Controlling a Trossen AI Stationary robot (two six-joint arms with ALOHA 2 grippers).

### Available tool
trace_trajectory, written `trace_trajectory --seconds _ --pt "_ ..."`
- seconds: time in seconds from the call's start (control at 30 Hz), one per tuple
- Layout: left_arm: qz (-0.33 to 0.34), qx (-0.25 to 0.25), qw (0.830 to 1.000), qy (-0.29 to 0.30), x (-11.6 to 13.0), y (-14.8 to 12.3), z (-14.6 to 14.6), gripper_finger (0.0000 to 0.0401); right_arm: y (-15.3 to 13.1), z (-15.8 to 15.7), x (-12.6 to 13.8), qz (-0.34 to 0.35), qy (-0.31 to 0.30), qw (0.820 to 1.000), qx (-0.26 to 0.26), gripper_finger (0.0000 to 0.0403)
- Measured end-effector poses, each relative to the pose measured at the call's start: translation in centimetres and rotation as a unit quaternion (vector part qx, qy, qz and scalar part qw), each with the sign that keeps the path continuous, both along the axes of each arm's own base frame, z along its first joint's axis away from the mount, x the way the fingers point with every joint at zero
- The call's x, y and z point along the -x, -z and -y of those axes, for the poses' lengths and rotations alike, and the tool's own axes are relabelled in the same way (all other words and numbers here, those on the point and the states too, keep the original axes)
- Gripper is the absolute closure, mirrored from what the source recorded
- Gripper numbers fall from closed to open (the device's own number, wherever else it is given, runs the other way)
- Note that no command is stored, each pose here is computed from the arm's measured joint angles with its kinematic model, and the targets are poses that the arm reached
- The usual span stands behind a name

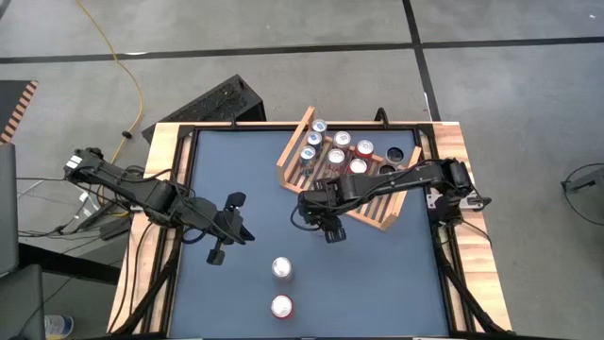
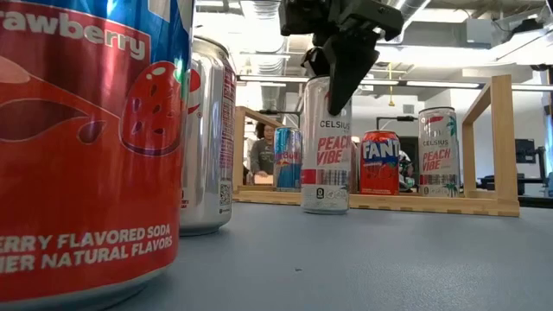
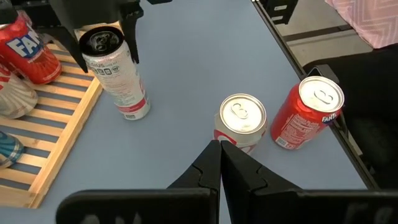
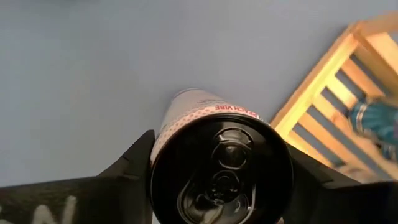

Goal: Place canned beverage on shelf
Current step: Put the white and pink soda can aligned with the other white and pink soda cans on the shelf

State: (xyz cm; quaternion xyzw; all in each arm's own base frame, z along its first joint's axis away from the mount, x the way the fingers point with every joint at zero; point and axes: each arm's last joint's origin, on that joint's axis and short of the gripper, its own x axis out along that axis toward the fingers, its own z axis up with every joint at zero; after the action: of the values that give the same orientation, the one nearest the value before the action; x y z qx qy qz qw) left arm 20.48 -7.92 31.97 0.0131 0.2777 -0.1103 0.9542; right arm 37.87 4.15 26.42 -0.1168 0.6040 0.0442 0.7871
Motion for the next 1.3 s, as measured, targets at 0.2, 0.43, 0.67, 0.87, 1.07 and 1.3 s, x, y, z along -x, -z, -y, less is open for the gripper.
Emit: trace_trajectory --seconds 0.2,0.43,0.67,0.87,1.07,1.3 --pt "0.000 -0.001 1.000 0.001 0.0 0.0 0.0 0.0401 -0.9 -0.3 1.1 -0.009 0.050 0.998 -0.023 0.0185" --pt "-0.002 -0.010 1.000 0.008 0.0 0.1 0.0 0.0401 -5.3 -0.3 4.4 0.033 0.110 0.992 -0.051 0.0186" --pt "-0.001 -0.015 1.000 0.011 0.0 0.1 0.0 0.0401 -8.4 -0.2 9.5 0.014 0.216 0.976 0.005 0.0179" --pt "0.001 -0.019 1.000 0.013 0.0 0.1 0.0 0.0401 -8.9 -0.4 11.2 0.020 0.244 0.968 0.046 0.0181" --pt "0.000 -0.016 1.000 0.012 0.1 0.1 0.0 0.0401 -6.7 0.2 14.3 0.020 0.287 0.958 0.013 0.0180" --pt "0.009 -0.019 1.000 0.015 0.0 -0.1 0.0 0.0401 -4.3 1.7 17.0 0.045 0.325 0.944 -0.032 0.0179"
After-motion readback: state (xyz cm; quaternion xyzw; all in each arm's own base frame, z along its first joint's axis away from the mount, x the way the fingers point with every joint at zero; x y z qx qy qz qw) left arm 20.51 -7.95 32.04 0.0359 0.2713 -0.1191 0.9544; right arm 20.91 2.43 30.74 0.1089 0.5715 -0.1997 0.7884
